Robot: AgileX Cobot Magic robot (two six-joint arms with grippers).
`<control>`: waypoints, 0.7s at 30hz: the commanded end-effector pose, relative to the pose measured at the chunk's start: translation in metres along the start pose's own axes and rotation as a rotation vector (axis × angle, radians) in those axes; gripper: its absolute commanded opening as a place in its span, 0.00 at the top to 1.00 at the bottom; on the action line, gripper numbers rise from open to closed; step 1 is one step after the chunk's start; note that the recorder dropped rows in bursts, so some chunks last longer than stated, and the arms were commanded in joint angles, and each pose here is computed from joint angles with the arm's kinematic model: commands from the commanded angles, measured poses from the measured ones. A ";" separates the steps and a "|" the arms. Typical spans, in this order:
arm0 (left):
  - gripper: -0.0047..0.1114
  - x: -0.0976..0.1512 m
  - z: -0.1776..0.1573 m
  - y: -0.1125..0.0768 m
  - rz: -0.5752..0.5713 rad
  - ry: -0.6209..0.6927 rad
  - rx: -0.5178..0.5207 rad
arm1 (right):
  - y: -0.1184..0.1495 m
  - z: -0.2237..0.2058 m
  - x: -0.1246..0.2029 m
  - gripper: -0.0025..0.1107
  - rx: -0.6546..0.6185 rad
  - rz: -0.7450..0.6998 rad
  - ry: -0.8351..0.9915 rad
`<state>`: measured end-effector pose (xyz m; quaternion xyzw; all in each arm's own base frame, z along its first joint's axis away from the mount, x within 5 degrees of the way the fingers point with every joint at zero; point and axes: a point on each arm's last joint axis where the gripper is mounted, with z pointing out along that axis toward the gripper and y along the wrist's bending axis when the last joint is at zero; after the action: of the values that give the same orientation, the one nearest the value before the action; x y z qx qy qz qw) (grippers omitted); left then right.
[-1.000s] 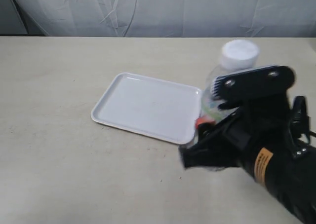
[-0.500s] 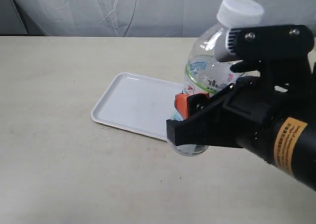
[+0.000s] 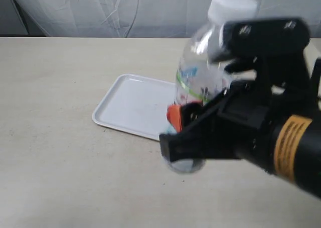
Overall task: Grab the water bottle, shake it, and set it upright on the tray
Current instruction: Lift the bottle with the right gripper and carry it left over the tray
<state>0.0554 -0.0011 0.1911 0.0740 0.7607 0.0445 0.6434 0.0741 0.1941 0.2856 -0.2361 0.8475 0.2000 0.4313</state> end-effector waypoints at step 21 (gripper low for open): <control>0.96 0.000 0.000 0.000 -0.005 -0.009 0.000 | 0.006 -0.008 0.000 0.98 -0.179 -0.269 -0.105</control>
<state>0.0554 -0.0011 0.1911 0.0740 0.7607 0.0445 0.6434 0.0813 0.1723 0.2770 -0.2301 0.8490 0.1354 0.4560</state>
